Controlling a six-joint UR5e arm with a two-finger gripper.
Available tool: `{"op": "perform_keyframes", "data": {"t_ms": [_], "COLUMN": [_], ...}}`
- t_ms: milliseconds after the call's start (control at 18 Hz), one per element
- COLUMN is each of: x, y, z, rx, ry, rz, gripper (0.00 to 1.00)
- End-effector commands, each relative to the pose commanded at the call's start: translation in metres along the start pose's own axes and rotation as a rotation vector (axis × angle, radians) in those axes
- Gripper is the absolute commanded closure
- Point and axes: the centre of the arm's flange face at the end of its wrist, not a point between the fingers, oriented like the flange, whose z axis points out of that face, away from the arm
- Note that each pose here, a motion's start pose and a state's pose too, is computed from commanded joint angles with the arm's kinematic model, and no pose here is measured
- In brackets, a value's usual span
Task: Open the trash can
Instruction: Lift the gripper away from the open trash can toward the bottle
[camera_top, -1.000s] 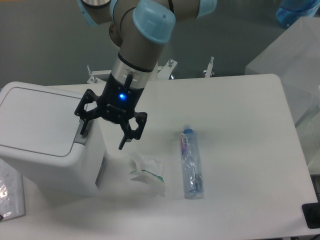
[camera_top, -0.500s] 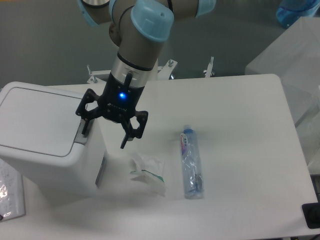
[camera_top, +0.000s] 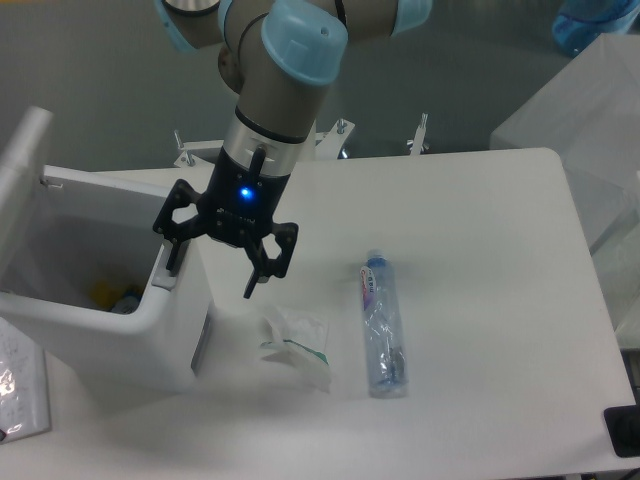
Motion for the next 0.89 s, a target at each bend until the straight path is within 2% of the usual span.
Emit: {"op": "perform_keyframes", "data": {"t_ms": [167, 333, 444, 611, 778, 889], "x": [-0.033, -0.088, -0.117, -0.154, -0.221, -0.253], "y": [-0.007, -0.002, 0.007, 0.018, 0.054, 0.071], "z": [-0.022, -0.020, -0.028, 0.000, 0.008, -0.001], "rx": [0.046, 0.043, 0.021, -0.047, -0.191, -0.262], "ry": [-0.049, -0.093, -0.152, -0.208, -0.328, -0.371], "rz": [-0.016, -0.010, 0.042, 0.178, 0.202, 0.238], "gripper": [0.00, 0.00, 0.00, 0.00, 0.00, 0.00]}}
